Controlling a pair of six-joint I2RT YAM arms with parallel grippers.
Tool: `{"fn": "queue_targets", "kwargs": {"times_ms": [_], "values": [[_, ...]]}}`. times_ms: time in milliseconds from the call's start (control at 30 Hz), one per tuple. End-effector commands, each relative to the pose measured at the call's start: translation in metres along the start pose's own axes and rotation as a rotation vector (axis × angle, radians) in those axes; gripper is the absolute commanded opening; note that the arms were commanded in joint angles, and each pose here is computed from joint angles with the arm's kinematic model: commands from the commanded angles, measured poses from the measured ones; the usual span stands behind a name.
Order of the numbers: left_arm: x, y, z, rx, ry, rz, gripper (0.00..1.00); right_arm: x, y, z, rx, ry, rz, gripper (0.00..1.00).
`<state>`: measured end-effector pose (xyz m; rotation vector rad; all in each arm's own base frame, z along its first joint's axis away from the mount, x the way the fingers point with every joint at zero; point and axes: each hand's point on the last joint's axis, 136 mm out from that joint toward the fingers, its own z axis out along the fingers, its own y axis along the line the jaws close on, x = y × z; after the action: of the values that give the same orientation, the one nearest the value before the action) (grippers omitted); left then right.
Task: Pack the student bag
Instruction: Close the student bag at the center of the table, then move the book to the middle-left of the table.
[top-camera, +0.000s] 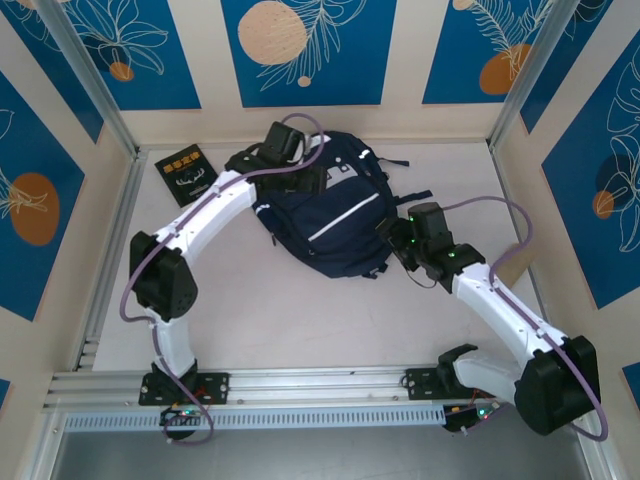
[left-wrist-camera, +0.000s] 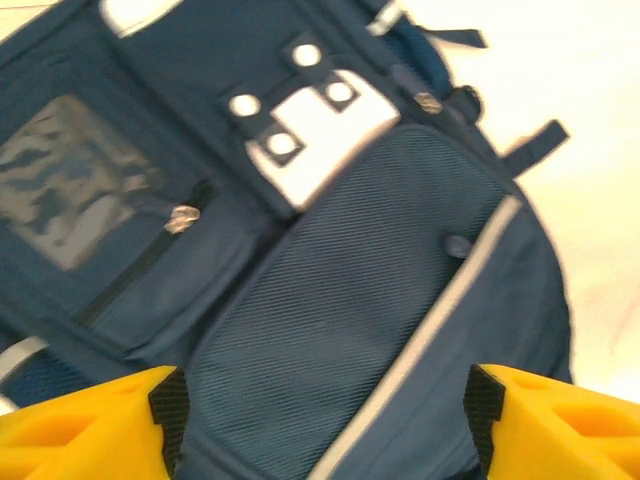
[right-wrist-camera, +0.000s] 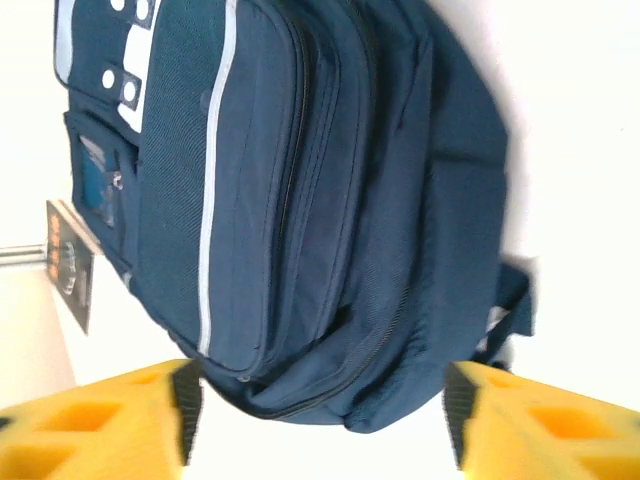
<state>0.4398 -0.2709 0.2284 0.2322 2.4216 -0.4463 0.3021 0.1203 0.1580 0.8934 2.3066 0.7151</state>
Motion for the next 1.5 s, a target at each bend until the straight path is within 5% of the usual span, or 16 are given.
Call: {"fn": "queue_targets", "kwargs": {"times_ms": [0,100,300,467,567,1067,1467], "values": [[-0.012,0.055,-0.016,-0.098,-0.061,-0.137,0.81,-0.019,-0.003,-0.012,0.054,-0.068,-0.138,0.78],[-0.007,0.118,-0.014,-0.214,-0.061,-0.232,0.88,-0.025,0.009,-0.012,0.028,-0.072,-0.208,0.90],[0.003,0.228,0.001,-0.385,-0.043,-0.395,0.98,-0.022,0.020,-0.004,-0.006,-0.018,-0.226,0.94],[0.021,0.307,0.015,-0.522,0.014,-0.562,0.96,-0.012,0.019,0.004,-0.020,0.044,-0.209,0.94],[0.029,0.337,0.025,-0.555,0.046,-0.633,0.85,-0.007,0.019,0.007,-0.033,0.070,-0.197,0.94],[0.049,0.393,0.072,-0.645,0.231,-0.570,0.79,0.001,0.030,0.005,-0.102,0.117,-0.166,0.94],[0.099,0.356,0.099,-0.454,0.477,-0.541,0.71,0.006,0.024,0.007,-0.090,0.136,-0.142,0.93]]}}
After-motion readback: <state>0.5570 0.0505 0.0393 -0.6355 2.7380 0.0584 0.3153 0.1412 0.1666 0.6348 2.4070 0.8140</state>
